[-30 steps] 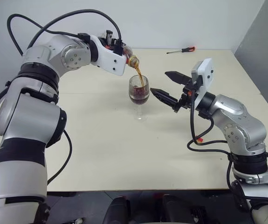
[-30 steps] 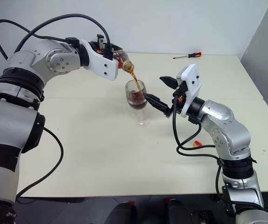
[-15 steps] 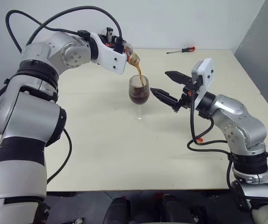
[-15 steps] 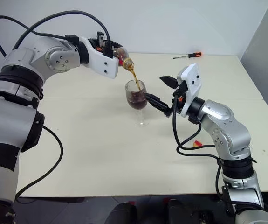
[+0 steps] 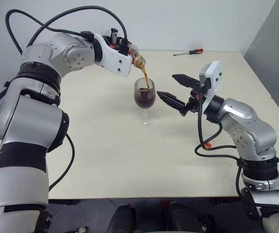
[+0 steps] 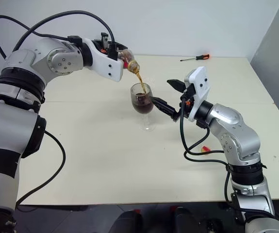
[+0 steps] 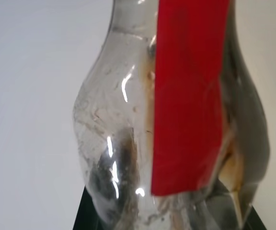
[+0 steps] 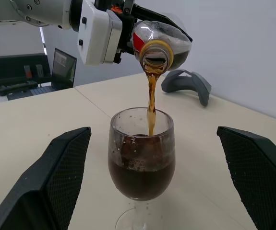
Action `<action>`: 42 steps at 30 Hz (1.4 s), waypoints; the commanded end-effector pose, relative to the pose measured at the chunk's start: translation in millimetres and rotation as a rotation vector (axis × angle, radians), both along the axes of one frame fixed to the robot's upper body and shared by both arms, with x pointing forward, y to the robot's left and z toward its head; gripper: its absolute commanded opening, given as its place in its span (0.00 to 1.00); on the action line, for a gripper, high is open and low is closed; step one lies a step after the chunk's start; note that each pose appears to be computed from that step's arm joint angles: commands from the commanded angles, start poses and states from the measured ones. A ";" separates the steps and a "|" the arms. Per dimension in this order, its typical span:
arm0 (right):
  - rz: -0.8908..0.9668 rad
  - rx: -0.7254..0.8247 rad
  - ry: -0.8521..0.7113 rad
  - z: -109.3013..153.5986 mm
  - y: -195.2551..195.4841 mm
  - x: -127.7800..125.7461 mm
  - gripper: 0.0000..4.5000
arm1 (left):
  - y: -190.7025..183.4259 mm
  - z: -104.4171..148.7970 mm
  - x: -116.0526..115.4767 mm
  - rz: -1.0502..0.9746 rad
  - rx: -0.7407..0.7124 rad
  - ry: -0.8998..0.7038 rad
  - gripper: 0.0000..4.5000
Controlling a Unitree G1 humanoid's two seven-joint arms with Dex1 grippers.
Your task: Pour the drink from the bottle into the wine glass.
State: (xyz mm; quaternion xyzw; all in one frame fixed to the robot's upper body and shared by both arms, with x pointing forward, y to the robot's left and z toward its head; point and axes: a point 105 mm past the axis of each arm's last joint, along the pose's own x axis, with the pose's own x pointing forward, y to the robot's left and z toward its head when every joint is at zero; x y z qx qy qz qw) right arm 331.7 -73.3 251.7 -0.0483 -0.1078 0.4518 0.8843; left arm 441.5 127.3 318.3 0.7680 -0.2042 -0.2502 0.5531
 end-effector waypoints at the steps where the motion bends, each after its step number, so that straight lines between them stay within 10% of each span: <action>1: 0.005 0.025 -0.078 20.0 -3.1 -3.8 1.00 | -1.6 24.9 -5.1 -0.017 -0.059 -0.047 0.22; 16: -0.008 0.017 -0.069 17.6 -5.9 -2.5 1.00 | -8.1 4.8 -11.9 -0.116 -0.335 0.181 0.22; 34: 0.019 0.004 -0.051 13.5 -4.3 -12.7 1.00 | 34.6 33.4 0.8 -0.127 -1.237 0.360 0.22; 42: 0.066 0.008 -0.044 14.3 -3.0 -25.4 1.00 | 60.6 3.1 -5.7 -0.038 -1.386 0.289 0.22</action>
